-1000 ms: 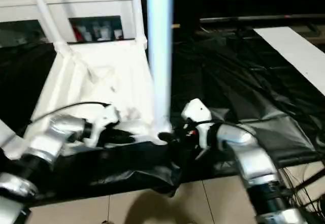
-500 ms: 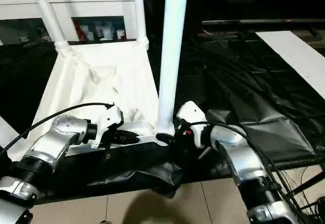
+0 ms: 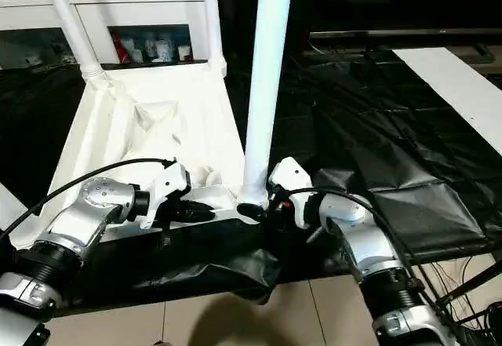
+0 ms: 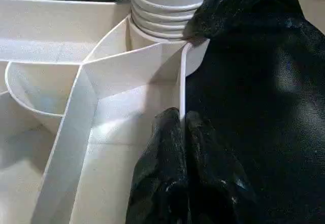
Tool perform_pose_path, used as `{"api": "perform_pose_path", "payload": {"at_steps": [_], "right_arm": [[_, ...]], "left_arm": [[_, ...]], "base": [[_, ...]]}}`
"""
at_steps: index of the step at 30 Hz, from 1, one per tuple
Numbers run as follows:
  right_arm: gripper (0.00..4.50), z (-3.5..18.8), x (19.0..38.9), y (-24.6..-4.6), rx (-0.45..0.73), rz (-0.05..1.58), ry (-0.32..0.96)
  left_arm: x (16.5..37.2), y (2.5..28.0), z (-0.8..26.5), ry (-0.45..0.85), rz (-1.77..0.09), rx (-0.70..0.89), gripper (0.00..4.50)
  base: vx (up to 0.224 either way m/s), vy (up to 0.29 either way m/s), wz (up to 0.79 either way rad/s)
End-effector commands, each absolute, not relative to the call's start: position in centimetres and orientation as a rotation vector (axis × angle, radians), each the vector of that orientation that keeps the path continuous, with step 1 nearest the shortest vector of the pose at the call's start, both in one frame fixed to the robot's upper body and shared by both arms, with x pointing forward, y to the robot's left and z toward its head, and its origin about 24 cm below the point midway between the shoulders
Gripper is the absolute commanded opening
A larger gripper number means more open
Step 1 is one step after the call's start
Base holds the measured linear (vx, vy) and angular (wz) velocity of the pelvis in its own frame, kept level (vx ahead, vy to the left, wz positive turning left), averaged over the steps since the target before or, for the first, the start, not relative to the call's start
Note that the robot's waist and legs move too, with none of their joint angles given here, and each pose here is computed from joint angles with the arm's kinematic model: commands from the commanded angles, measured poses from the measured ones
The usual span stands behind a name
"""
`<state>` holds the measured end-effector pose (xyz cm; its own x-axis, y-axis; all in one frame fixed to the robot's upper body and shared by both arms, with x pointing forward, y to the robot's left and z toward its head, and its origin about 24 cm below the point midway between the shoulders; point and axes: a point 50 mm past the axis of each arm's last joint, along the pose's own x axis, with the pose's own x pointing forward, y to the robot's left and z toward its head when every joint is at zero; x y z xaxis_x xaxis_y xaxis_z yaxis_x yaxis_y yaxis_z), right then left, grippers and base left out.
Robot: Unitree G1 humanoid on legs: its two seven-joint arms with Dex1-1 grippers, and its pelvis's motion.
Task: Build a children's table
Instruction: Rotate leg to tighten
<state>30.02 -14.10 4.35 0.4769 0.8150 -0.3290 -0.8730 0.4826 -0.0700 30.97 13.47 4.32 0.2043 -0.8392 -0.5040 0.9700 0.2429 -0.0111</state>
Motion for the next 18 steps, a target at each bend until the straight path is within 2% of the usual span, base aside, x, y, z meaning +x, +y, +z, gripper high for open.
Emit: {"api": "perform_pose_path", "payload": {"at_steps": [1,4,11,14,17,18], "right_arm": [[3.00,4.8,30.5,-14.5,-0.248,1.016,0.251],[2.81,4.7,30.5,-14.4,-0.241,1.020,0.251],[2.75,3.9,30.4,-14.3,-0.187,0.970,0.278],[2.74,3.4,30.7,-14.2,-0.156,0.893,0.293],[2.74,2.4,31.5,-13.1,-0.072,0.694,0.315],[2.74,2.4,31.5,-13.1,-0.072,0.694,0.315]], "left_arm": [[30.0,14.0,2.6,0.548,-1.317,0.319,0.00],[29.9,14.2,2.5,0.556,-1.319,0.318,0.00],[29.5,14.4,2.1,0.575,-1.309,0.303,0.00],[29.6,14.2,1.9,0.580,-1.279,0.292,0.00],[30.7,12.6,1.5,0.580,-1.164,0.281,0.00],[30.7,12.6,1.5,0.580,-1.164,0.281,0.00]], "base": [[0.000,0.000,0.00],[0.000,0.000,0.00],[0.000,0.000,0.00],[0.000,0.000,0.00],[0.000,0.000,0.00],[0.000,0.000,0.00]]}}
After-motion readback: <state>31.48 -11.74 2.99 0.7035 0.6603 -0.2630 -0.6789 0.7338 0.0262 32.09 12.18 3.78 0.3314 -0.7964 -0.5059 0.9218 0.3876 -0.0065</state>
